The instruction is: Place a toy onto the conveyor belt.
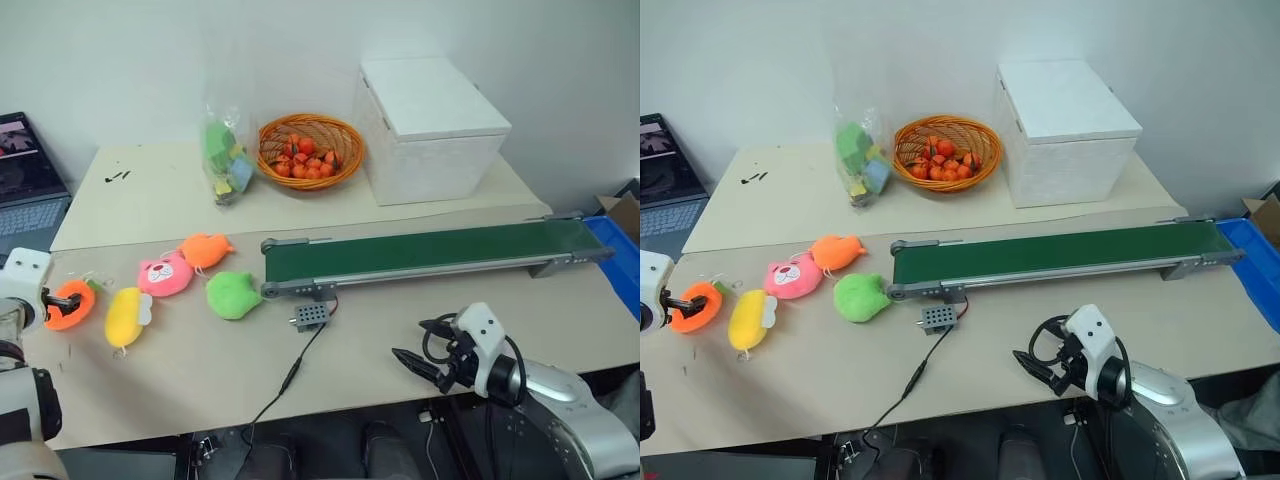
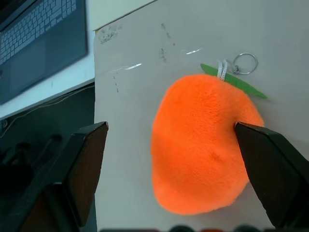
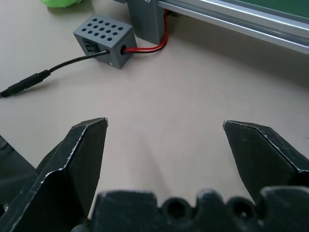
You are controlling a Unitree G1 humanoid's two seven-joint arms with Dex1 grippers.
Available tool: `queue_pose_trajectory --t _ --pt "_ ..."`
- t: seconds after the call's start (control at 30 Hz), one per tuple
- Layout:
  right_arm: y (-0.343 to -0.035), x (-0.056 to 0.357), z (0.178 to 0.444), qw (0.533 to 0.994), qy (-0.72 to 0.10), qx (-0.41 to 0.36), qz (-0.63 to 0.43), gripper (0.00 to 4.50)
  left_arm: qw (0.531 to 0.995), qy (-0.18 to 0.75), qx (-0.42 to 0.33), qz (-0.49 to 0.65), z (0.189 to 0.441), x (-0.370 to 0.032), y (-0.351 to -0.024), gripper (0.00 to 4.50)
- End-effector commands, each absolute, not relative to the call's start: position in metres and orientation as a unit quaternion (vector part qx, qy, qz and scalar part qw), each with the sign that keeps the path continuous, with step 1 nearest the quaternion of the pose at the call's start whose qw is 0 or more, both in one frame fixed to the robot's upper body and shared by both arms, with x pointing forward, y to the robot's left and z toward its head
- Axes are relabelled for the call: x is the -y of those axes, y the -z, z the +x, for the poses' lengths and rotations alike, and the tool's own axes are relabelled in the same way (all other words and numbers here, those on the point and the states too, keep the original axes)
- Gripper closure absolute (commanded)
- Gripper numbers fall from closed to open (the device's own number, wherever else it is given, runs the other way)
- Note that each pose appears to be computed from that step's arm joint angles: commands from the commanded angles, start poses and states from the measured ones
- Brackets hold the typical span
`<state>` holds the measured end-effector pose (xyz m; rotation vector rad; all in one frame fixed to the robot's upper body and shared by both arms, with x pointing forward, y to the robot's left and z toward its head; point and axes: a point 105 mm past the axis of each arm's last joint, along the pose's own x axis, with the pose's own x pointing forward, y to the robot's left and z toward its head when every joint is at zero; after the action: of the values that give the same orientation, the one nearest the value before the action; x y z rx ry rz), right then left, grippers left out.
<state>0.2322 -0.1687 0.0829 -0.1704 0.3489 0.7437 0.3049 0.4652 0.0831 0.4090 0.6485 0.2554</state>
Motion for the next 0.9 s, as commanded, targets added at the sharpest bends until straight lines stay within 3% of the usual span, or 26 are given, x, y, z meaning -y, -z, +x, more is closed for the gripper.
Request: queue_pose_trajectory --t 0.03,0.37,0.4,0.67,0.77,0.9 --pt "-0.101 0.174 0.229 0.918 -0.355 -0.148 -0.091 0.00 0.921 -0.133 -0.311 0.194 0.307 -0.462 -0.078 0.05" --pt "-0.103 0.180 0.222 0.922 -0.342 -0.156 -0.094 0.00 0.933 -0.111 -0.309 0.147 0.314 -0.439 -0.050 0.05" --pt "-0.103 0.180 0.223 0.922 -0.341 -0.157 -0.094 0.00 0.935 -0.112 -0.306 0.144 0.315 -0.439 -0.051 0.59" --pt "-0.100 0.174 0.227 0.919 -0.349 -0.155 -0.092 0.00 0.935 -0.124 -0.296 0.149 0.314 -0.445 -0.059 3.41" --pt "-0.097 0.172 0.230 0.917 -0.354 -0.156 -0.095 0.00 0.945 -0.133 -0.268 0.133 0.321 -0.445 -0.068 3.41" --pt "-0.095 0.170 0.233 0.915 -0.359 -0.157 -0.097 0.00 0.972 -0.170 -0.154 0.045 0.342 -0.443 -0.105 3.41"
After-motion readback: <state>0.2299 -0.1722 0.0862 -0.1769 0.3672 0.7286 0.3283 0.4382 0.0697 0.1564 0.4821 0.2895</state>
